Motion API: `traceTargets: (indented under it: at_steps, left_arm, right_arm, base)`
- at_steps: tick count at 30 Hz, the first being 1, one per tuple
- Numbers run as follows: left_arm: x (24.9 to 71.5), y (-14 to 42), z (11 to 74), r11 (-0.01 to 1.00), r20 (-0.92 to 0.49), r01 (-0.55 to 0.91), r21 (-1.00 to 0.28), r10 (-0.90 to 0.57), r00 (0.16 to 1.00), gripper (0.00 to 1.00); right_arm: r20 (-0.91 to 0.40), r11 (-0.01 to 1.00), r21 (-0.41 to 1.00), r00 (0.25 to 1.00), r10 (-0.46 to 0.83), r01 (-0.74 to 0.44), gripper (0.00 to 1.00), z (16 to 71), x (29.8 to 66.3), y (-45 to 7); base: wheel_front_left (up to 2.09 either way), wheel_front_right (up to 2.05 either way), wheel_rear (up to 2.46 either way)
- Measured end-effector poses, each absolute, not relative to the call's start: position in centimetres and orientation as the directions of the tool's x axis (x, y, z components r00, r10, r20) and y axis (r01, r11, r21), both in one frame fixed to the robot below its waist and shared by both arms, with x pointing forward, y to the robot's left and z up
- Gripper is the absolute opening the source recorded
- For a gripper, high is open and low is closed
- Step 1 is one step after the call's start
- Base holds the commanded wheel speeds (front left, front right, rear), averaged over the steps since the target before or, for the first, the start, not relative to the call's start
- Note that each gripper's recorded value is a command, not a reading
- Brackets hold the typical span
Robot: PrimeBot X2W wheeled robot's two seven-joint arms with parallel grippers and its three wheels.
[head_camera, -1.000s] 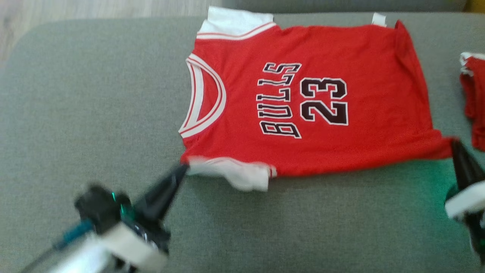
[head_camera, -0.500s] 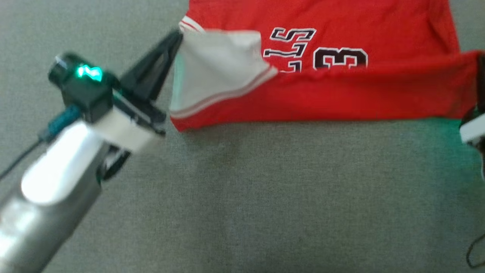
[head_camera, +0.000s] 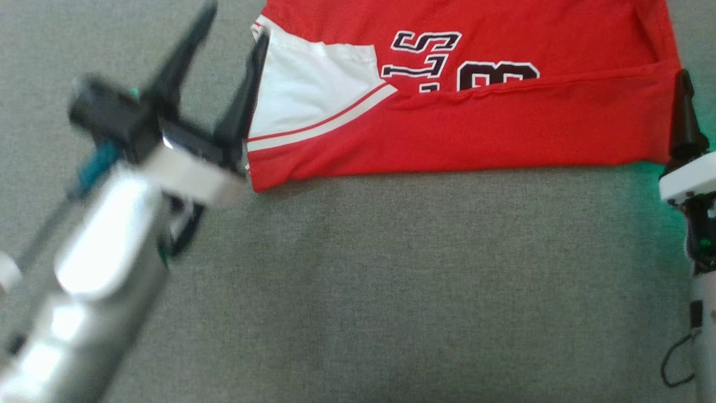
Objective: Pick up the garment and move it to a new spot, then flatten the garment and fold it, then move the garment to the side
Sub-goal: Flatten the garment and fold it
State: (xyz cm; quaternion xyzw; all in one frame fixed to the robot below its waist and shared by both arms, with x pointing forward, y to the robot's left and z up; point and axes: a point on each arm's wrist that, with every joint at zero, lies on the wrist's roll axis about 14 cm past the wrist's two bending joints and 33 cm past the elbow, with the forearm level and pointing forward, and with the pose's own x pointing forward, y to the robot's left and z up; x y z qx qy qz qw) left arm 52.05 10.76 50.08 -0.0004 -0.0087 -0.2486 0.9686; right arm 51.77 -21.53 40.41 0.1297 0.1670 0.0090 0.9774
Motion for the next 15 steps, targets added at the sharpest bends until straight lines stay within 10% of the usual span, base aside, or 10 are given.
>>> traceTargets:
  at_steps: [7,15]
  left_arm:
    - [44.4,11.3,43.3,0.923,-0.140,0.272,-0.272,-0.317,0.938,1.00]
    - [42.5,12.0,39.7,0.946,-0.256,0.172,-0.275,-0.244,0.935,1.00]
  right_arm:
    - [-0.324,0.943,0.319,0.946,0.019,0.090,1.00,39.5,48.2,-21.6]
    - [-0.348,0.911,0.386,0.937,0.001,0.143,1.00,38.6,45.9,-21.1]
  base:
    - [0.00,0.00,0.00]
    - [0.00,0.00,0.00]
